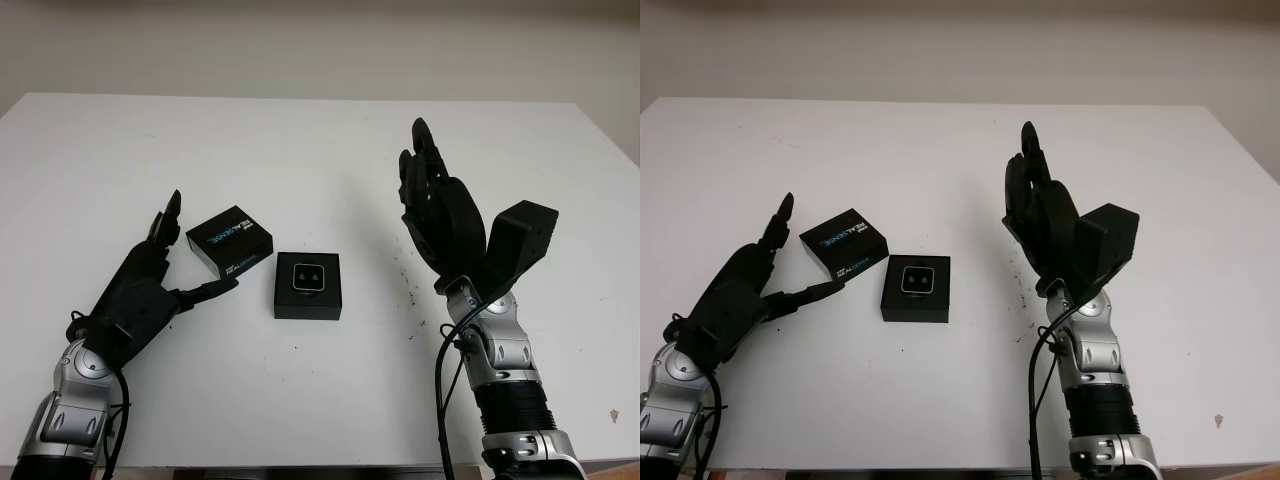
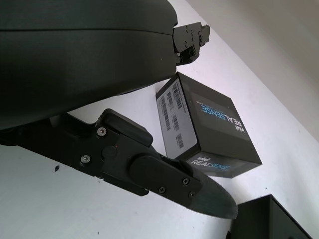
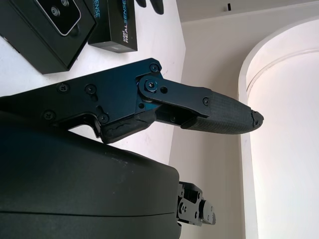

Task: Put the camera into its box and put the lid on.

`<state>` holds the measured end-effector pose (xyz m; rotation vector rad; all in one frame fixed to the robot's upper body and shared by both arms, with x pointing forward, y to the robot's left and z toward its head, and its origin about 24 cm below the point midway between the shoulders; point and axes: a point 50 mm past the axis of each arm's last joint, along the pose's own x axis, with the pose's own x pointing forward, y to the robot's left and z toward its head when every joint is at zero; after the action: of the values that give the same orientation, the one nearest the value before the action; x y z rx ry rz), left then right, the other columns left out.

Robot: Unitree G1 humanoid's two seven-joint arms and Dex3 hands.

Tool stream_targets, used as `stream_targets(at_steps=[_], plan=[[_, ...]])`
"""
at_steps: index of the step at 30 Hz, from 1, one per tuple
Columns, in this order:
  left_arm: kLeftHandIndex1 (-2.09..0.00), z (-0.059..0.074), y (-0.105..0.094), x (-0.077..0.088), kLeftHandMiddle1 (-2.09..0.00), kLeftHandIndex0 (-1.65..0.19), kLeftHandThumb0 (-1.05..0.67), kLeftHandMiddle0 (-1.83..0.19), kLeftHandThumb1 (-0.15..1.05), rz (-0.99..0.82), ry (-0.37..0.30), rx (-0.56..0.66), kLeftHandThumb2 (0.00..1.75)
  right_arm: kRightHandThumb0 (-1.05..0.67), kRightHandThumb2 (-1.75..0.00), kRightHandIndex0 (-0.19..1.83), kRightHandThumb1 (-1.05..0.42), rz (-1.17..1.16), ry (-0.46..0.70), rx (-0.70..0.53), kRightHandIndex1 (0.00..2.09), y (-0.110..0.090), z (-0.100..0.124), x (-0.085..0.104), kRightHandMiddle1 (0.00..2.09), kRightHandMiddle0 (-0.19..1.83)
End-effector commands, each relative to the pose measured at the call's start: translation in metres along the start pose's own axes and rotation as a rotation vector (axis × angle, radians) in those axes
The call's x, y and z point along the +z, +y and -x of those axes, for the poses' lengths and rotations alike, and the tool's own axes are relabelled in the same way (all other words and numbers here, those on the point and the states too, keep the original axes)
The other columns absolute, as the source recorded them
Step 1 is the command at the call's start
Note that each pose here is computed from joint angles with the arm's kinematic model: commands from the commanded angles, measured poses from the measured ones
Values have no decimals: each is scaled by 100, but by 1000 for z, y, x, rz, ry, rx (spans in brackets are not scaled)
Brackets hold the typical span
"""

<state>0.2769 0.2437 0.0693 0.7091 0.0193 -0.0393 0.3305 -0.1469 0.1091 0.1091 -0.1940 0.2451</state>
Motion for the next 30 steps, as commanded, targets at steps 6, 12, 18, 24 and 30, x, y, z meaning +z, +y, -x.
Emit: stream_targets(at_steps=[6, 12, 18, 24, 30], plan=[[0, -17, -3, 0, 0, 19, -74, 19, 87, -113, -20, 80, 4, -73, -68, -19, -105, 13, -36, 6, 1, 2, 4, 5, 3, -18], [0, -27, -9, -5, 0, 19, -72, 19, 89, -164, -36, 92, 6, -71, -68, -18, -105, 14, -27, 8, 3, 1, 8, 4, 4, -16], [0, -35, -13, -8, 0, 19, -67, 19, 88, -173, -46, 76, 5, -69, -68, -17, -105, 13, -31, 16, 4, 2, 10, 6, 5, -16], [0, -39, -15, -5, -2, 19, -66, 18, 84, -118, -76, 36, 4, -70, -68, -17, -105, 14, -24, 11, 4, 2, 10, 6, 5, -15], [-5, -38, -16, -3, -7, 12, -71, 9, 84, 3, -105, 34, 5, -66, -70, -19, -105, 23, -11, 7, 4, 0, 11, 4, 4, -17]])
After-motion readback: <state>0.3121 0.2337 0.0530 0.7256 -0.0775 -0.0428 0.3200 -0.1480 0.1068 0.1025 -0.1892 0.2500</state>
